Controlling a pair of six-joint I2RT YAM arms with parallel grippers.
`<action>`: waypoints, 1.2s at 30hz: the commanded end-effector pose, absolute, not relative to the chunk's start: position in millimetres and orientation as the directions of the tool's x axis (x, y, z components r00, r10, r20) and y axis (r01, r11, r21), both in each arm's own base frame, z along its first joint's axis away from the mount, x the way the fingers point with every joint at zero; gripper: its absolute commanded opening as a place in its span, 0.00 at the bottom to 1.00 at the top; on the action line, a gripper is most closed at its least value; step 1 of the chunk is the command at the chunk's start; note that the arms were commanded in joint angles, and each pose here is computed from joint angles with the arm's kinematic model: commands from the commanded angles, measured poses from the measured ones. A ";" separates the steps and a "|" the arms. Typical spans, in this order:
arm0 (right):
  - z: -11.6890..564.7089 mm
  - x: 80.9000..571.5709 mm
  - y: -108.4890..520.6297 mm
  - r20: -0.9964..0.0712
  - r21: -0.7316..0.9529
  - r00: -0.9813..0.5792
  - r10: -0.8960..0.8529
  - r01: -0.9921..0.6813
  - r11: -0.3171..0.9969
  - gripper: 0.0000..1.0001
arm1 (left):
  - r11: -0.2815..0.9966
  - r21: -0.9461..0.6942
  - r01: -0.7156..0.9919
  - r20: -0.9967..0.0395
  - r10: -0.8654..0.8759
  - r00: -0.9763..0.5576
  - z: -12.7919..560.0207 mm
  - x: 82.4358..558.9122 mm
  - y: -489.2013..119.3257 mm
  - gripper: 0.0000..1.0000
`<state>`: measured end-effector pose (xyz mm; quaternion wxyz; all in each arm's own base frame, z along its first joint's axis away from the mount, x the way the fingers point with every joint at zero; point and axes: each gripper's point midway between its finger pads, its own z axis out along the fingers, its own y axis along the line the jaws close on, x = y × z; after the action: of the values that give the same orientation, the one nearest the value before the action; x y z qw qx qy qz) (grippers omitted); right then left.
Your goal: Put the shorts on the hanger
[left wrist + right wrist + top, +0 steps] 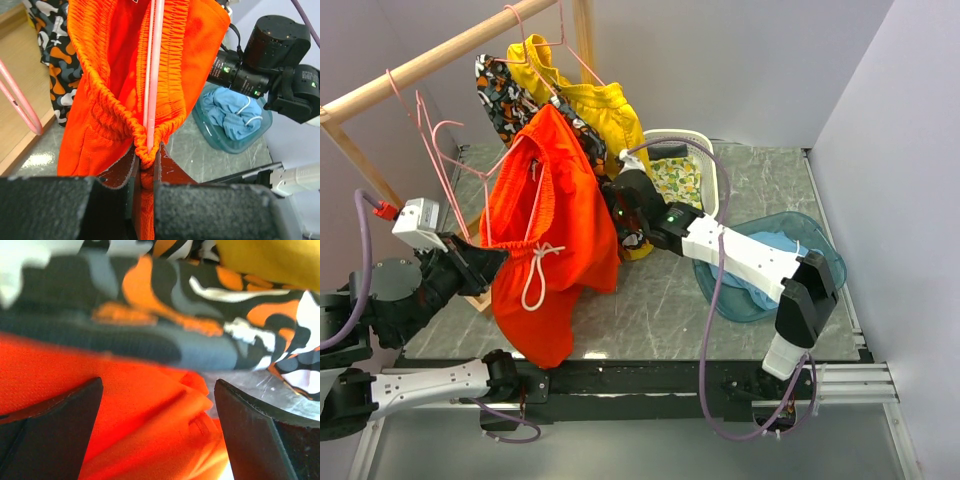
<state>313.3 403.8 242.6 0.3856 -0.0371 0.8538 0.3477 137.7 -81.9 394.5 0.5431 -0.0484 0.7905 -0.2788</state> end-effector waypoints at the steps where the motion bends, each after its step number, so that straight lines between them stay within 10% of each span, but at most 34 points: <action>1: 254.7 324.6 402.8 -0.702 0.543 -0.672 0.236 -0.292 0.787 1.00 | 0.785 -0.606 0.129 -0.781 -0.557 -0.284 429.4 148.7 -56.9 0.01; 36: 235.4 277.4 347.9 -0.618 0.570 -0.734 0.280 -0.173 0.803 1.00 | 0.858 -0.442 -0.260 -0.867 -0.483 -0.121 445.2 225.4 -106.0 0.01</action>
<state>287.5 355.4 204.1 0.3420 0.0332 0.8951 0.2842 212.3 -115.0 425.8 0.5863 -0.2147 0.7728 -0.1137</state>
